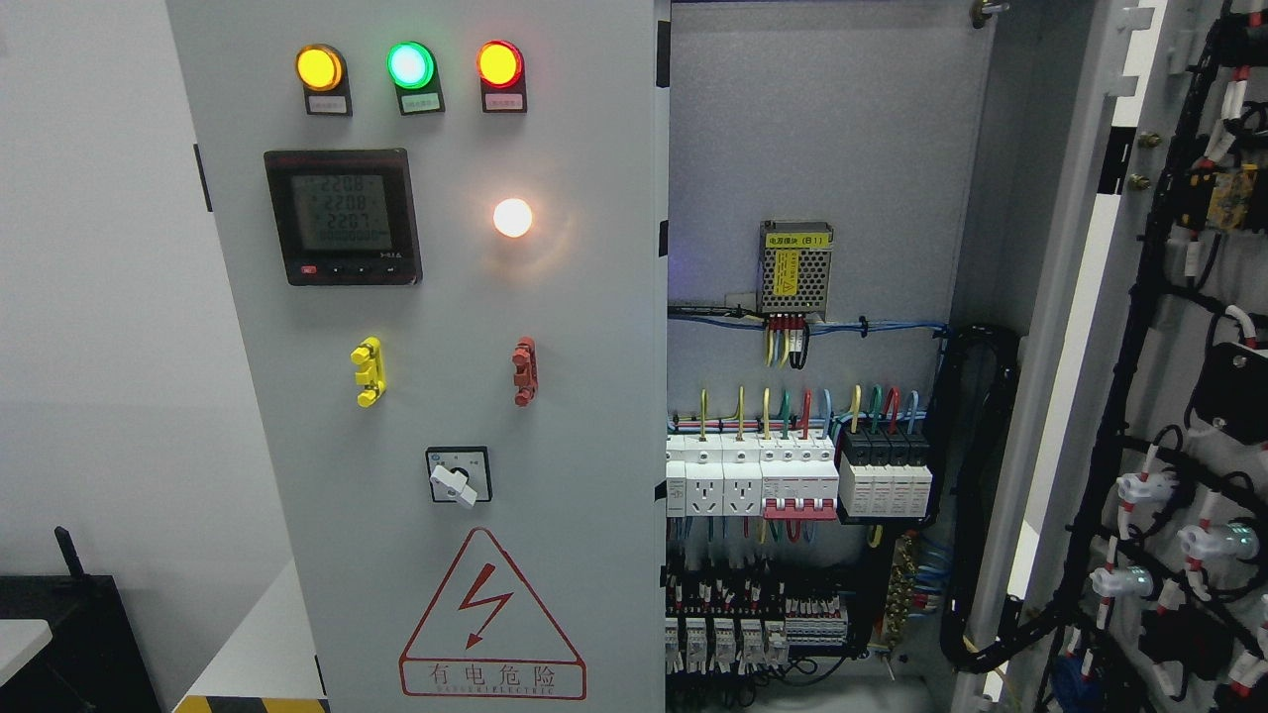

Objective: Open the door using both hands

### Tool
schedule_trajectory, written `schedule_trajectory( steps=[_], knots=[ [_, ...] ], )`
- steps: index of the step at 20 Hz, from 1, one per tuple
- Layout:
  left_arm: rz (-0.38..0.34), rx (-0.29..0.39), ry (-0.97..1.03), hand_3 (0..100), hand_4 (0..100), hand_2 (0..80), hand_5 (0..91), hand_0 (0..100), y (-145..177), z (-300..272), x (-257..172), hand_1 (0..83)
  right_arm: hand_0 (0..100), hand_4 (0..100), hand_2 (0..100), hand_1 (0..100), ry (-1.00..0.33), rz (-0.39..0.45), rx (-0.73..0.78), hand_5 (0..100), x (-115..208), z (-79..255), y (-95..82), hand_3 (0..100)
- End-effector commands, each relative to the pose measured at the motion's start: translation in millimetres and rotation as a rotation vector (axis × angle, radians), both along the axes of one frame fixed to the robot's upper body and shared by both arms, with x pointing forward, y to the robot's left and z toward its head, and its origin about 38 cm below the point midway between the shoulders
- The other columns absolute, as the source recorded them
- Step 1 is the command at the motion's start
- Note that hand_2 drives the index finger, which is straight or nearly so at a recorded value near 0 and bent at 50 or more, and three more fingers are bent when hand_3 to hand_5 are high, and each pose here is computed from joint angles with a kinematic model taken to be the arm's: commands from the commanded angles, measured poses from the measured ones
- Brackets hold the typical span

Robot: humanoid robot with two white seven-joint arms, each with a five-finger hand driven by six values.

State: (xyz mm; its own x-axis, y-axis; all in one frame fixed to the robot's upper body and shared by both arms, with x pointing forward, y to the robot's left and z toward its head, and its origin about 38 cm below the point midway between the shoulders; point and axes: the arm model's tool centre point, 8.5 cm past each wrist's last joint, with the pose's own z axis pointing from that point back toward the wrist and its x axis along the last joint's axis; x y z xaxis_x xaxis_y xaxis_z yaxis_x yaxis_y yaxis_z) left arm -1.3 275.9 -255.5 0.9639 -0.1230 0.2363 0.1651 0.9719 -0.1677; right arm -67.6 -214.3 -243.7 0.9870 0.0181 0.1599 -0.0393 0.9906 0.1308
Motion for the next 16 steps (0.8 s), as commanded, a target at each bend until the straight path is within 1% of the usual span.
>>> schedule_trajectory(
  steps=[1, 2, 5, 7, 10, 11, 12, 14, 15, 16],
  knots=[
    [0.167, -0.067, 0.062, 0, 3, 0.0, 0.0, 0, -43, -4, -12, 0.0, 11, 0, 0, 0, -0.369, 0.059, -0.005, 0, 75, 61, -26.2, 0],
    [0.171, -0.068, 0.068, 0, 3, 0.0, 0.0, 0, -44, -4, -12, 0.0, 11, 0, 0, 0, -0.381, 0.061, -0.005, 0, 72, 64, -27.2, 0],
    [0.165, -0.059, 0.062, 0, 3, 0.0, 0.0, 0, -42, -4, -8, 0.0, 11, 0, 0, 0, -0.472, 0.061, -0.002, 0, 71, 79, -29.2, 0],
    [0.161, -0.056, 0.111, 0, 3, 0.0, 0.0, 0, -42, -5, -12, 0.0, 11, 0, 0, 0, -0.5, 0.074, 0.003, 0, 65, 90, -31.1, 0],
    [0.164, -0.053, 0.163, 0, 3, 0.0, 0.0, 0, -41, -6, -14, 0.0, 11, 0, 0, 0, -0.568, 0.072, 0.031, 0, 77, 109, -19.9, 0],
    [0.163, -0.052, 0.168, 0, 3, 0.0, 0.0, 0, -40, -6, -15, 0.0, 11, 0, 0, 0, -0.579, 0.076, 0.038, 0, 76, 115, -18.1, 0],
    [0.158, -0.052, 0.17, 0, 3, 0.0, 0.0, 0, -41, -6, -15, 0.0, 11, 0, 0, 0, -0.597, 0.084, 0.039, 0, 78, 121, -19.7, 0],
    [0.146, -0.053, 0.185, 0, 3, 0.0, 0.0, 0, -41, -6, -17, 0.0, 11, 0, 0, 0, -0.628, 0.139, 0.022, 0, 85, 132, -36.9, 0],
    [0.146, -0.052, 0.189, 0, 3, 0.0, 0.0, 0, -40, -6, -17, 0.0, 11, 0, 0, 0, -0.648, 0.169, 0.028, 0, 86, 138, -40.1, 0],
    [0.141, -0.053, 0.192, 0, 3, 0.0, 0.0, 0, -41, -6, -18, 0.0, 11, 0, 0, 0, -0.678, 0.182, 0.036, 0, 90, 144, -39.3, 0]
  ],
)
